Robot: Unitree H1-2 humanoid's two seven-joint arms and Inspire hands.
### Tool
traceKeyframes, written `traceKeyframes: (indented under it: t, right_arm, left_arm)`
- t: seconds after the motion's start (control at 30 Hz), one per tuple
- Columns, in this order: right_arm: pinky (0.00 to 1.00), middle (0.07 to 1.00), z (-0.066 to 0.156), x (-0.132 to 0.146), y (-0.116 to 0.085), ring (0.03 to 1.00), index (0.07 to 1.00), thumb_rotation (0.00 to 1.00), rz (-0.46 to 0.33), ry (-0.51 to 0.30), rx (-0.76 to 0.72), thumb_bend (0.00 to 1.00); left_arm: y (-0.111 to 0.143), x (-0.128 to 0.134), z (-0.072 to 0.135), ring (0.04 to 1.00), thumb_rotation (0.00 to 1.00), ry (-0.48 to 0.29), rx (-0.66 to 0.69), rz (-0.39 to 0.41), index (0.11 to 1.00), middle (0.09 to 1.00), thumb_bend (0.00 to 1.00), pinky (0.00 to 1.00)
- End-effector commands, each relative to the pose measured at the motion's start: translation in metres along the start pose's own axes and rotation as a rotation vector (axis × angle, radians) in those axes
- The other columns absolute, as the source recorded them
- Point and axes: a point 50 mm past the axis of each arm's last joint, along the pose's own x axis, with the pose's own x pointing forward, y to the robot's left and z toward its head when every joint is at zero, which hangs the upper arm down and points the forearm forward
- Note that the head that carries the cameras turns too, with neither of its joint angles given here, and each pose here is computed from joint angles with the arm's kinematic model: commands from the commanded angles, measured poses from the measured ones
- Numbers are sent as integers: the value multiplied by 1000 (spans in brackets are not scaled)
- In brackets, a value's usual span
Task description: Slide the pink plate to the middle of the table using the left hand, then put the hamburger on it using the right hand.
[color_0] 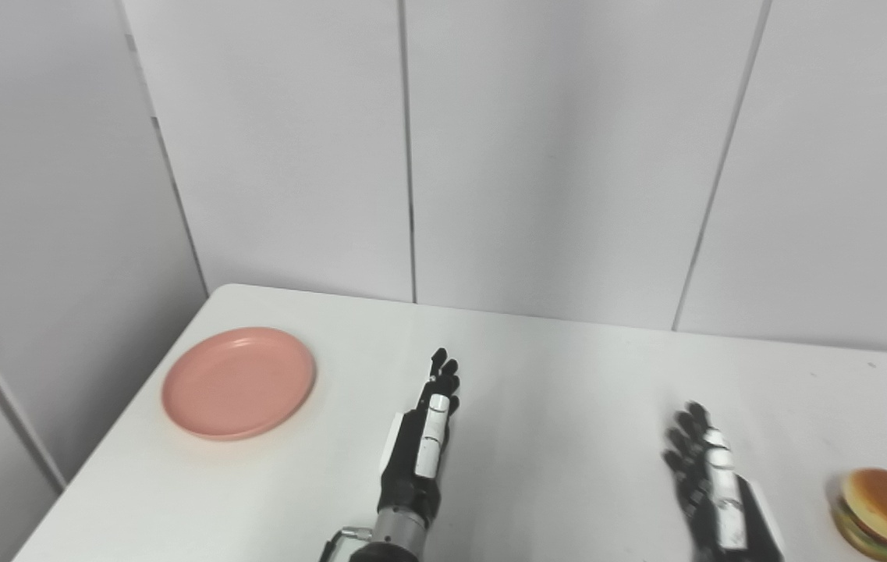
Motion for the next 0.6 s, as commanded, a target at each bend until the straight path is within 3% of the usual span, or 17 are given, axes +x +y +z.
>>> traceKeyframes:
  t: [0.0,0.23,0.37,0.57]
  right_arm:
    - [1000,1000,13,4,0,1000,1000,1000,8,-81,-4,547]
    - [1000,1000,21,1,4,1000,1000,1000,17,-73,-5,588]
    - [1000,1000,22,2,6,1000,1000,1000,13,-80,-5,586]
    - [1000,1000,24,1,6,1000,1000,1000,13,-88,7,571]
  left_arm:
    - [10,24,41,1000,1000,-113,13,18,1000,1000,839,1000]
    - [72,48,90,1000,1000,-183,132,179,1000,1000,829,1000]
    - [106,51,102,972,1000,-212,134,275,956,947,836,996]
    - [164,50,109,862,1000,-223,152,405,852,848,854,904]
